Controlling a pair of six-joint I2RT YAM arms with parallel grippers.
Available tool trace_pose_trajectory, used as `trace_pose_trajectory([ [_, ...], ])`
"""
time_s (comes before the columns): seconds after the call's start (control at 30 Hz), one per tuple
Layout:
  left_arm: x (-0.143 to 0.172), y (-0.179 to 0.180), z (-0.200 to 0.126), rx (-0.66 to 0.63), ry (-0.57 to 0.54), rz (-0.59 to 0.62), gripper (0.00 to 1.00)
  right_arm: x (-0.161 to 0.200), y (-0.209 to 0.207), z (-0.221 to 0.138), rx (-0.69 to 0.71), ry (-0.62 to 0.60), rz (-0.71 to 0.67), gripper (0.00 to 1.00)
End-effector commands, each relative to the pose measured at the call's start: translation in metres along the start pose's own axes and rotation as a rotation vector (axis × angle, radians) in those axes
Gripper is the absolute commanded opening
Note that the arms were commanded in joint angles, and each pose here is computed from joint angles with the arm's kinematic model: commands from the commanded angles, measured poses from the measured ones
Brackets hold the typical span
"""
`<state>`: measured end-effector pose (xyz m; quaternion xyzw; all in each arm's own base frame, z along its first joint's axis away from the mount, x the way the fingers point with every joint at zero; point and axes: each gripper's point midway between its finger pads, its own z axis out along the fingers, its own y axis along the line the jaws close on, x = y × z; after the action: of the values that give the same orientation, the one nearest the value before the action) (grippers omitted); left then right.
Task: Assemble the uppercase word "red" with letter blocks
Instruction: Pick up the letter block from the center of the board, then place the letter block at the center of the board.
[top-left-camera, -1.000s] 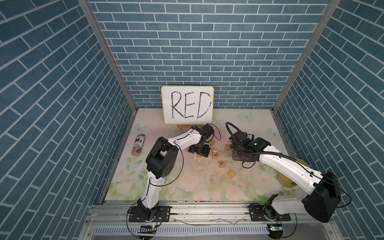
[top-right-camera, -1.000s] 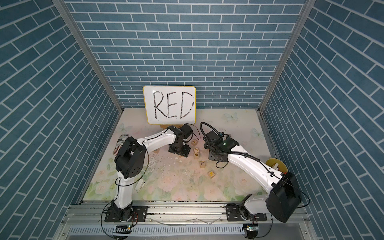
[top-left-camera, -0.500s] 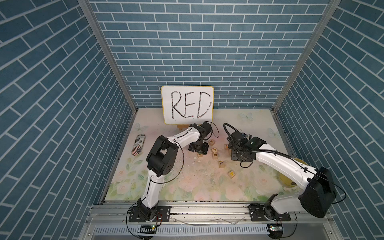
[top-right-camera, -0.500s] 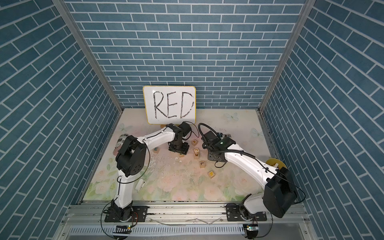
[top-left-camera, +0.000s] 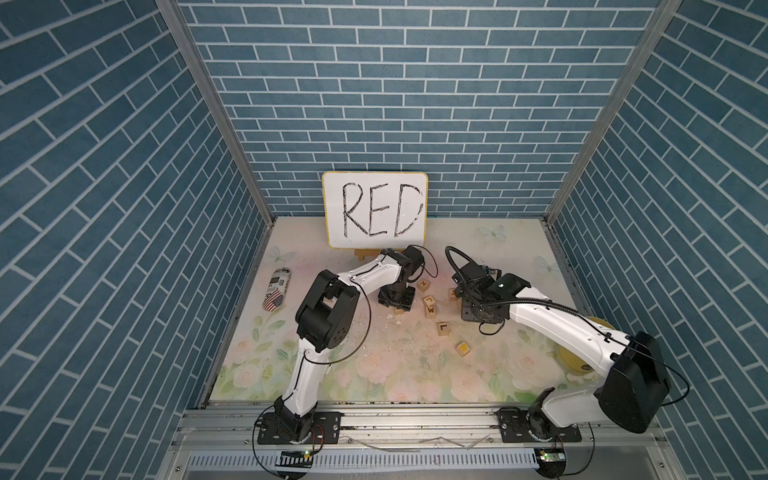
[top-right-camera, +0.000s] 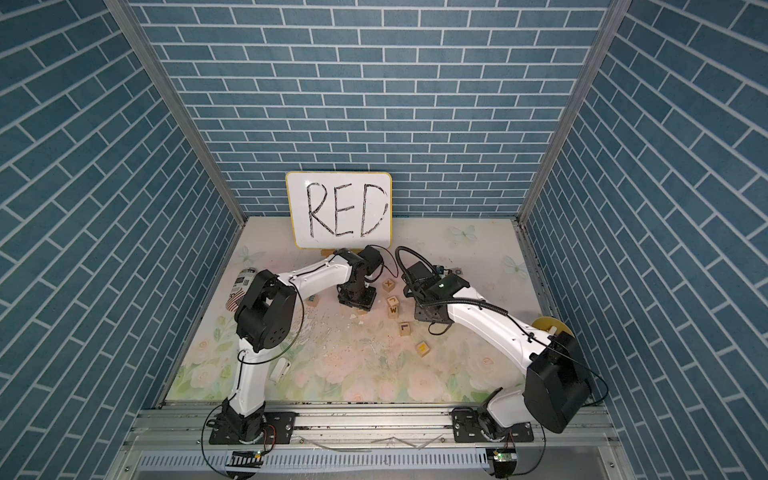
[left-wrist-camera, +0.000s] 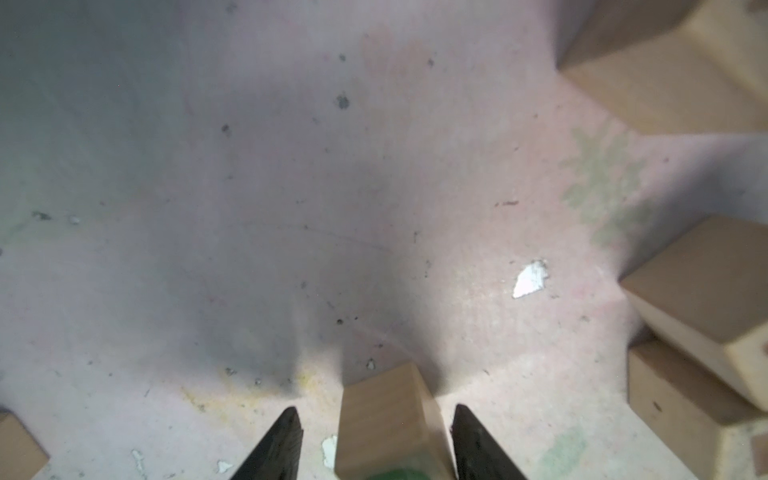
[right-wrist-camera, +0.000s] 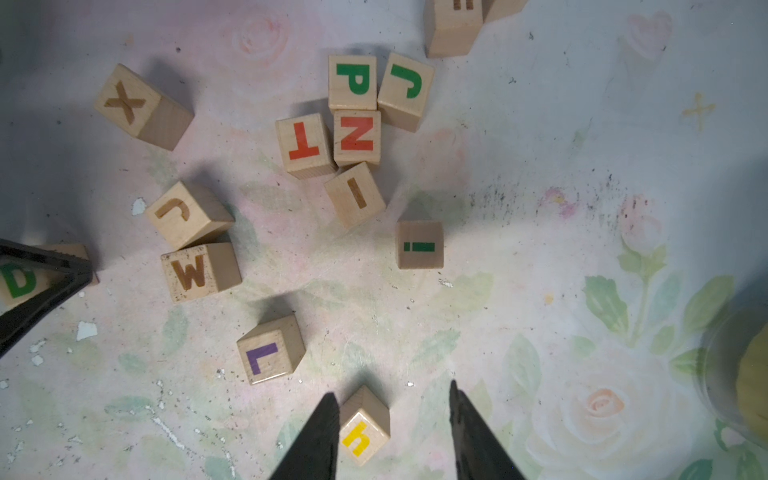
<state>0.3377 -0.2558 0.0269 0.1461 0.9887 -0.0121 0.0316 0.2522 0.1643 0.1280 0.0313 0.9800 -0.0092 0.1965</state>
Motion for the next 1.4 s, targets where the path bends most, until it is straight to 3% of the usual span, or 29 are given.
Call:
trace_pose_trajectory([
  [0.0, 0.006, 0.009, -0.002, -0.024, 0.017, 0.003, 0.55, -0.001, -0.003, 0.0, 0.018, -0.01, 0.01, 0.45],
  [0.37, 0.009, 0.017, -0.002, -0.048, 0.011, 0.016, 0.48, 0.0, -0.003, 0.001, 0.011, -0.013, 0.013, 0.45],
  [0.67, 0.01, 0.021, -0.004, -0.065, 0.004, 0.025, 0.22, 0.0, -0.003, 0.001, 0.011, -0.012, 0.013, 0.45],
  [0.77, 0.012, 0.025, -0.012, -0.066, -0.015, 0.02, 0.17, -0.002, 0.0, 0.0, 0.004, -0.015, 0.013, 0.44],
  [1.03, 0.02, 0.048, -0.04, -0.016, -0.074, -0.044, 0.16, -0.009, 0.009, -0.003, -0.024, -0.021, 0.014, 0.44],
  [1.37, 0.024, 0.072, -0.023, 0.041, -0.032, -0.101, 0.17, -0.008, 0.022, 0.0, -0.033, -0.013, -0.006, 0.44],
])
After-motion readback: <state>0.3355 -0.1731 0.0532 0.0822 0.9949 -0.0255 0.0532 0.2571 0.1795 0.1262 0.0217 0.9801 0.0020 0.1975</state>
